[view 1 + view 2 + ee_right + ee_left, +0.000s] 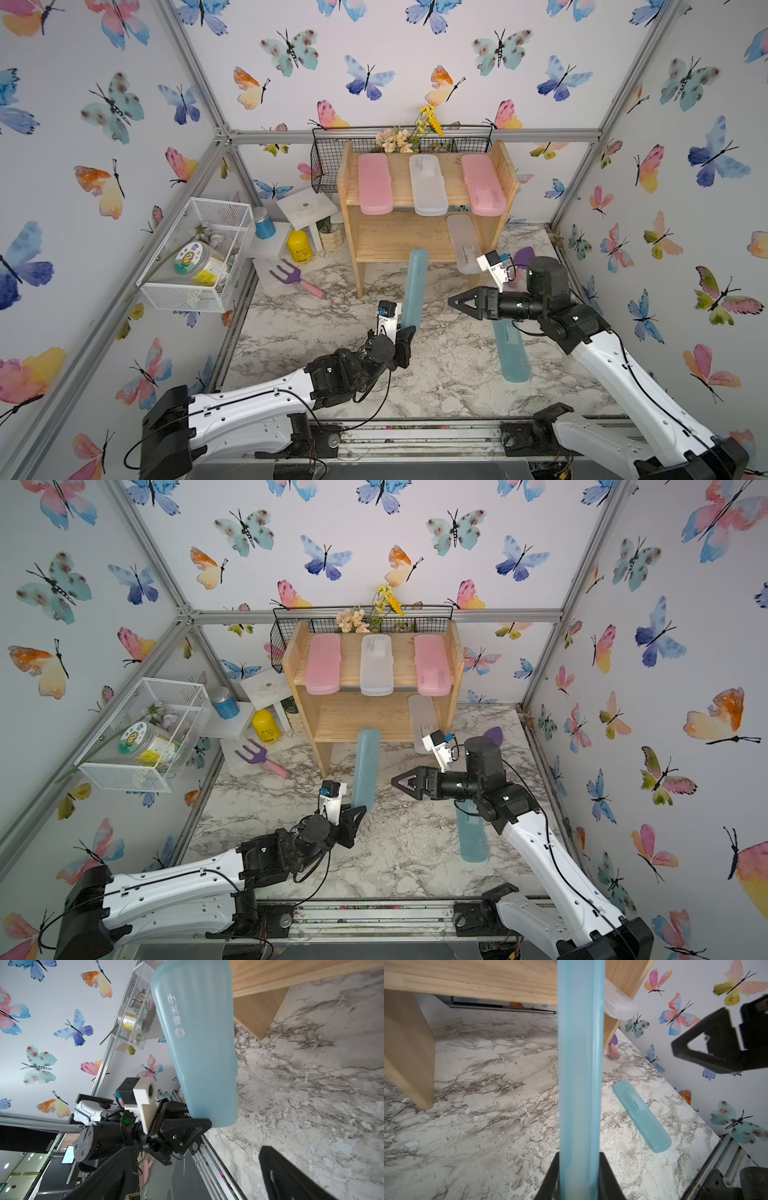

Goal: Remove the pencil cases from the shelf
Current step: Pick up the pencil case from the shelf.

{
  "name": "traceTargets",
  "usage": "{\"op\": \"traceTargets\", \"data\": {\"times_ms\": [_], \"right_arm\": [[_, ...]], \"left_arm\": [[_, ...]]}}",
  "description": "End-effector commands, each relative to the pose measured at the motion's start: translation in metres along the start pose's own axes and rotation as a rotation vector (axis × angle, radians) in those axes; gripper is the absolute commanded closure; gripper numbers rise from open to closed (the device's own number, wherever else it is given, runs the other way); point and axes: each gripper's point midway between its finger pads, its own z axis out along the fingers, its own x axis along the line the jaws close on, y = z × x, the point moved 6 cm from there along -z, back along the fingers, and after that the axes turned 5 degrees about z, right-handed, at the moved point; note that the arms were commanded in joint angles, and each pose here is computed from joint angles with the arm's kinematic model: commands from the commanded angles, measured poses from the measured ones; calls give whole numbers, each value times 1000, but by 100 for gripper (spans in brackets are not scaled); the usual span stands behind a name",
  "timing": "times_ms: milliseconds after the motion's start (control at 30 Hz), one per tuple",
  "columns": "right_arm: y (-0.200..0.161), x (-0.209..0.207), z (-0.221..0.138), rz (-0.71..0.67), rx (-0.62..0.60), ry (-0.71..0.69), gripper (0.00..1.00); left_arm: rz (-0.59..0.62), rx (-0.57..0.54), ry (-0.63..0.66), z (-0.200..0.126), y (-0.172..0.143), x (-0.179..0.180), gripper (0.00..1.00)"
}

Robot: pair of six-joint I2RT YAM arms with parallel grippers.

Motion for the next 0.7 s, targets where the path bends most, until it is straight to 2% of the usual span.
{"op": "traceTargets", "data": {"times_ms": [0, 667], "right_arm": [[11, 4, 9, -29, -51, -17, 1], [4, 25, 91, -92, 46, -2, 1]], "left_arm": [[4, -62, 44, -5, 14, -1, 91], [-31, -47, 13, -9, 7, -4, 89]]}}
